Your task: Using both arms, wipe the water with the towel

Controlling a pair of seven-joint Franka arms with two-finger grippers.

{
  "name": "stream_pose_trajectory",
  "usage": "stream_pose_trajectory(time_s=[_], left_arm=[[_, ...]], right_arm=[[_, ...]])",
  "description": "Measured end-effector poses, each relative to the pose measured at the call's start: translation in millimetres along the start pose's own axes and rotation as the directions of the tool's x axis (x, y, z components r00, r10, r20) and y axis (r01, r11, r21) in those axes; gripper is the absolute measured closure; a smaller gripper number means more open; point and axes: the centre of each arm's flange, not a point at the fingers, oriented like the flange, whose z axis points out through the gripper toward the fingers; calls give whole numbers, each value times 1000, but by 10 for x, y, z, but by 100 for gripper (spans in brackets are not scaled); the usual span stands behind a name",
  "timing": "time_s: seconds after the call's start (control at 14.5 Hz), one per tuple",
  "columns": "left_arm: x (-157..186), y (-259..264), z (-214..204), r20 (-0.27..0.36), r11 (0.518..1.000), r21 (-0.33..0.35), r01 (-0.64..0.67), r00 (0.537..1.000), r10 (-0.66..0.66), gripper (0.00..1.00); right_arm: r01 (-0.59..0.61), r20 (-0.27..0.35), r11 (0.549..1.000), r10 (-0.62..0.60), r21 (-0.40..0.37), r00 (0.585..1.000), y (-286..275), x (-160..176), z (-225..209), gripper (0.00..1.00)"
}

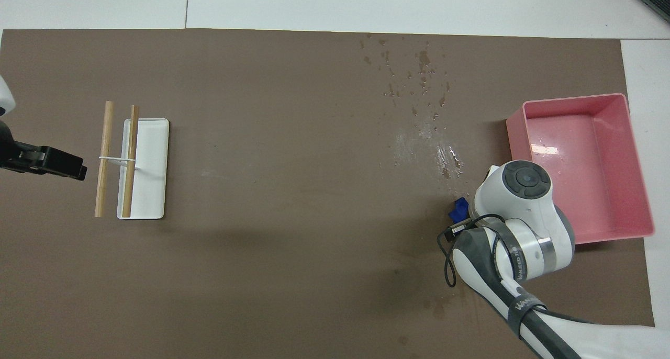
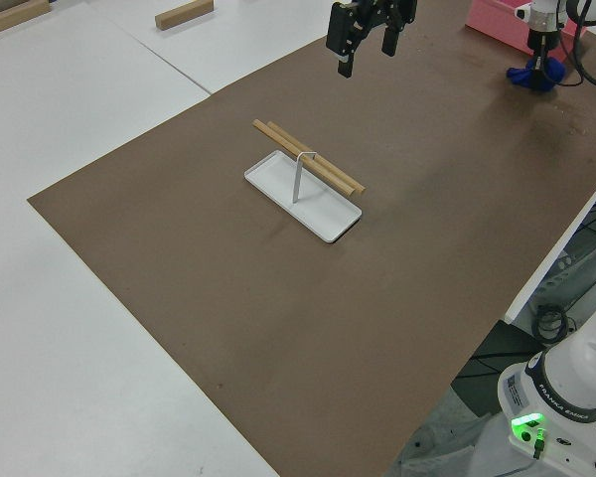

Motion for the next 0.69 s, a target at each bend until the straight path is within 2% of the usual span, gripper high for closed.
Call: stream_pose_trajectory(time_s=[0.41,0.69], left_arm=[[0,0,0,0,1000,0,0,1000,0,0],[0,0,0,0,1000,0,0,1000,0,0]], right_arm=[[5,-215,1000,-4,5,977,0,369,-118,77],[3,-275,1000,3,20,962,40,669,-161,77]])
